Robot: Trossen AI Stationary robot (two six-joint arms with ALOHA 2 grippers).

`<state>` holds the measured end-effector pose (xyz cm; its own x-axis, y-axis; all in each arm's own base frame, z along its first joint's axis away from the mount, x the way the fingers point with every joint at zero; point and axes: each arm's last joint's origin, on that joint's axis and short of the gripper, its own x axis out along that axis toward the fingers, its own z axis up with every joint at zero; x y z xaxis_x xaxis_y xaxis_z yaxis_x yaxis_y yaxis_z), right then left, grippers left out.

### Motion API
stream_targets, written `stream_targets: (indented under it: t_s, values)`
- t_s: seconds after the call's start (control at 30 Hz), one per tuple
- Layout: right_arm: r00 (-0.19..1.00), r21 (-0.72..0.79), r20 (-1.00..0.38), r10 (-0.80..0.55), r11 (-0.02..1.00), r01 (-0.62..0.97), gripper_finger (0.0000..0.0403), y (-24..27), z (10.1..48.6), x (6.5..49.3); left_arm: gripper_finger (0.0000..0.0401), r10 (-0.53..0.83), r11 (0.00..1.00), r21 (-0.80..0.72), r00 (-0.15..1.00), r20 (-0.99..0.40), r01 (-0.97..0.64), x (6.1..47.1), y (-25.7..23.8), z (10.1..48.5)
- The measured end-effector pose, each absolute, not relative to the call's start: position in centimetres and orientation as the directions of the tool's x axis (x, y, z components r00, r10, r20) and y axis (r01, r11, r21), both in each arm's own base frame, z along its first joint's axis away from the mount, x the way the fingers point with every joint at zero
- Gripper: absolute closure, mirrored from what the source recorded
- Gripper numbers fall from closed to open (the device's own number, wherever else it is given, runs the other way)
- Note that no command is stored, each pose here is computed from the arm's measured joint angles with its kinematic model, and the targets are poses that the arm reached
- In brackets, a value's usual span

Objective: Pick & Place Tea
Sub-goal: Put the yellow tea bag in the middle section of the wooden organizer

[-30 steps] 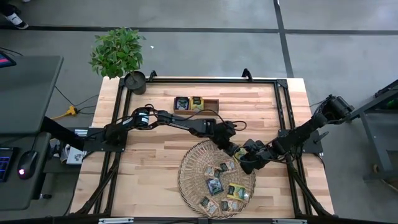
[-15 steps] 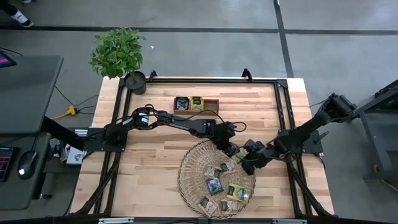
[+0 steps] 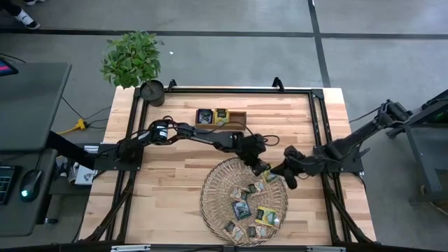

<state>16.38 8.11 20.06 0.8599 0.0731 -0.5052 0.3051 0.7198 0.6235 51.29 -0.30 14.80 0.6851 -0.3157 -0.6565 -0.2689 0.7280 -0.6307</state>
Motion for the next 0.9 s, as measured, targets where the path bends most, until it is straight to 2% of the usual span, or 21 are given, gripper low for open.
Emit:
stream_targets:
  t_s: [0.2,0.47,0.67,0.9]
  values:
    - [0.911,0.627,-0.41,0.049,0.74,0.243,0.0403,7.4,21.8,15.4,0.0401,-0.331,0.809,-0.568,0.68,-0.654,-0.153,51.8,0.5,18.9]
    - [0.942,0.624,-0.335,0.005,0.75,0.217,0.0403,6.7,23.0,14.5,0.0401,-0.281,0.906,-0.413,0.604,-0.746,-0.089,51.2,1.2,24.2]
    - [0.966,0.612,-0.256,-0.029,0.769,0.185,0.0403,6.1,24.1,13.7,0.0401,-0.241,0.938,-0.337,0.549,-0.8,-0.08,50.3,2.7,25.7]
    - [0.982,0.585,-0.177,-0.07,0.795,0.162,0.0403,5.4,25.2,12.6,0.0401,-0.211,0.941,-0.309,0.478,-0.853,-0.136,49.1,6.0,25.4]
